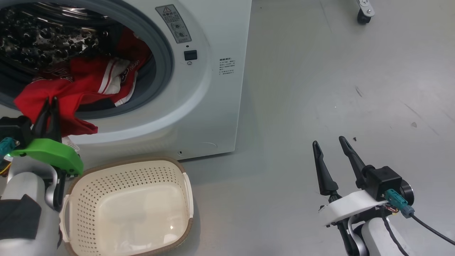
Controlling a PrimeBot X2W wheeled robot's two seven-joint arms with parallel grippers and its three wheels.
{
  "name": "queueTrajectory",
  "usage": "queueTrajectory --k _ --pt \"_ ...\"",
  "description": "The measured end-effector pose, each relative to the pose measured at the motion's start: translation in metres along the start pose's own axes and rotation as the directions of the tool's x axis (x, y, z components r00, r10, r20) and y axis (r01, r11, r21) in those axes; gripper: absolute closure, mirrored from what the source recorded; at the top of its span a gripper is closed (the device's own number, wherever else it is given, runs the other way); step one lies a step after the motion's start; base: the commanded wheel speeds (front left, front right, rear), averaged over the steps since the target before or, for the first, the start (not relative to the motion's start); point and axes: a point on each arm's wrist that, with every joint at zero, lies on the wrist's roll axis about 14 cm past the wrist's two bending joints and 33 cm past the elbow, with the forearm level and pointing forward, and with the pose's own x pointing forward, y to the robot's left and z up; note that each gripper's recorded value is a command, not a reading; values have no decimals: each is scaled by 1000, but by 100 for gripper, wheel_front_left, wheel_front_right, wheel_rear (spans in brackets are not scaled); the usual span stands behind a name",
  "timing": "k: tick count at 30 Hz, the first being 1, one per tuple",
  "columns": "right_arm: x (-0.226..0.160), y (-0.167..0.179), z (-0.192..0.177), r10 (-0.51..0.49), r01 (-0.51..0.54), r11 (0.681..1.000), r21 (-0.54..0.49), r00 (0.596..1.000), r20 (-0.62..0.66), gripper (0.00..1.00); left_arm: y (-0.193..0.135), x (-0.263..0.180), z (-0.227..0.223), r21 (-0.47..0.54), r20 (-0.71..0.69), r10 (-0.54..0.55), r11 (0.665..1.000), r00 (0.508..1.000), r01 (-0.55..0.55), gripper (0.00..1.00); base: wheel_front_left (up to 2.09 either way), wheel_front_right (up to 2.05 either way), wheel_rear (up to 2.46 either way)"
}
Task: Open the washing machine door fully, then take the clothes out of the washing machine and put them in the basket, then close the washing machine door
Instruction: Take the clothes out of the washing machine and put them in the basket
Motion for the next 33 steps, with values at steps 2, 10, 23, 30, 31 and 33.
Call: queueTrajectory --k 2,10,23,30,31,33 --pt "-1 2 1 10 -10 1000 1 1000 3 0 1 -6 3 -1 9 2 1000 1000 -2 100 0 0 0" --pt "-4 11 3 40 -41 999 5 999 10 0 1 -24 21 -3 70 4 1000 998 -3 100 0 0 0" --pt "-3 17 6 69 -70 998 3 997 22 0 -9 -38 94 -25 309 -10 1000 951 18 100 0 0 0" --pt "-5 17 7 69 -69 998 4 997 25 0 -12 -47 113 -21 372 -14 999 928 24 100 0 0 0" --pt "-5 17 7 69 -69 998 4 997 25 0 -12 -47 113 -21 372 -14 999 928 24 100 0 0 0" --pt "-6 17 6 72 -72 997 5 997 24 0 -14 -51 116 -19 386 -17 999 922 26 100 0 0 0"
